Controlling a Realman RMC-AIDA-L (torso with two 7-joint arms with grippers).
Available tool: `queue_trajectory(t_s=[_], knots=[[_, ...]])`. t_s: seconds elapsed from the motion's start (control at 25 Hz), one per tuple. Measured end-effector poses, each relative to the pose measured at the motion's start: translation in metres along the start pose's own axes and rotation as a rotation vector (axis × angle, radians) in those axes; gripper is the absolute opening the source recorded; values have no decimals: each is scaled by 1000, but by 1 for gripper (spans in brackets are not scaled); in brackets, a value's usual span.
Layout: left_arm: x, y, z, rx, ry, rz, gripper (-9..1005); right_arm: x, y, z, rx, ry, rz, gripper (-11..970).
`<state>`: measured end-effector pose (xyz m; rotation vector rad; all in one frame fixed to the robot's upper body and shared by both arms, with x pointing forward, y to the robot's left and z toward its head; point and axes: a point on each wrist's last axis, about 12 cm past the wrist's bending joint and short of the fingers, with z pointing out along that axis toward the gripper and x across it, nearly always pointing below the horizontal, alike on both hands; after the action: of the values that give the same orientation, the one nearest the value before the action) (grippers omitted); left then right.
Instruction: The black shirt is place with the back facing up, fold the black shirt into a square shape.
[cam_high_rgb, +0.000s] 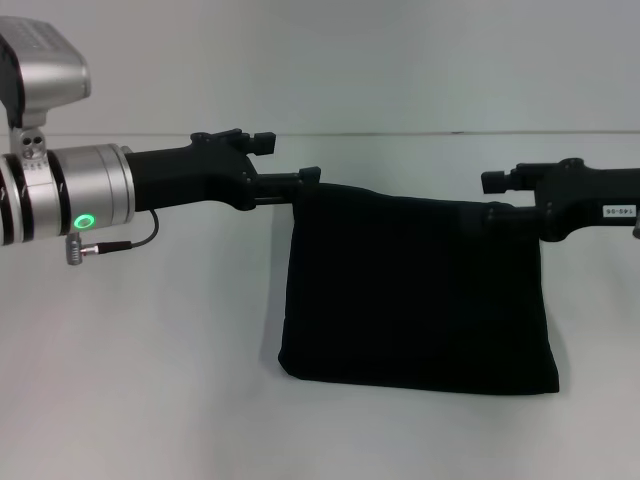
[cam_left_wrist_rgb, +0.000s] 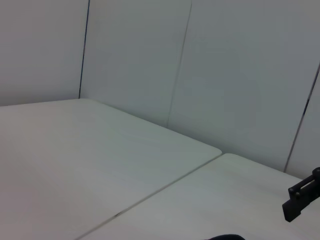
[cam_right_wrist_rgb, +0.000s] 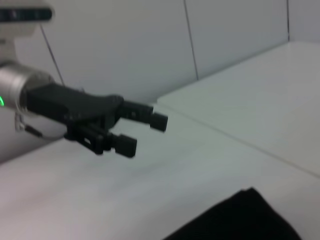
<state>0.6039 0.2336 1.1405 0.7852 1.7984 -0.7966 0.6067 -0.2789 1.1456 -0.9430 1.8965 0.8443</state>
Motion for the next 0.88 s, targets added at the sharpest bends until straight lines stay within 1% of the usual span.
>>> queue_trajectory(t_s=[0.12,0.2,0.32,0.4,0.64,0.88], knots=[[4,-1,0,4,9,26,838,2,0,5,0,30,-5,759],[9,-3,0,15,10,74,866,3,2,9,1,28,-5,760],[15,-7,2,42,12,106,908,6,5,15,-3,25,-9,773],[17,-9,4,70,28,110,908,8,6,17,0,30,-13,796],[22,-13,12,131,134,120,908,18,9,16,-11,55,-1,796],[24,-19,15,164,149,124,908,23,10,15,-12,61,17,796]])
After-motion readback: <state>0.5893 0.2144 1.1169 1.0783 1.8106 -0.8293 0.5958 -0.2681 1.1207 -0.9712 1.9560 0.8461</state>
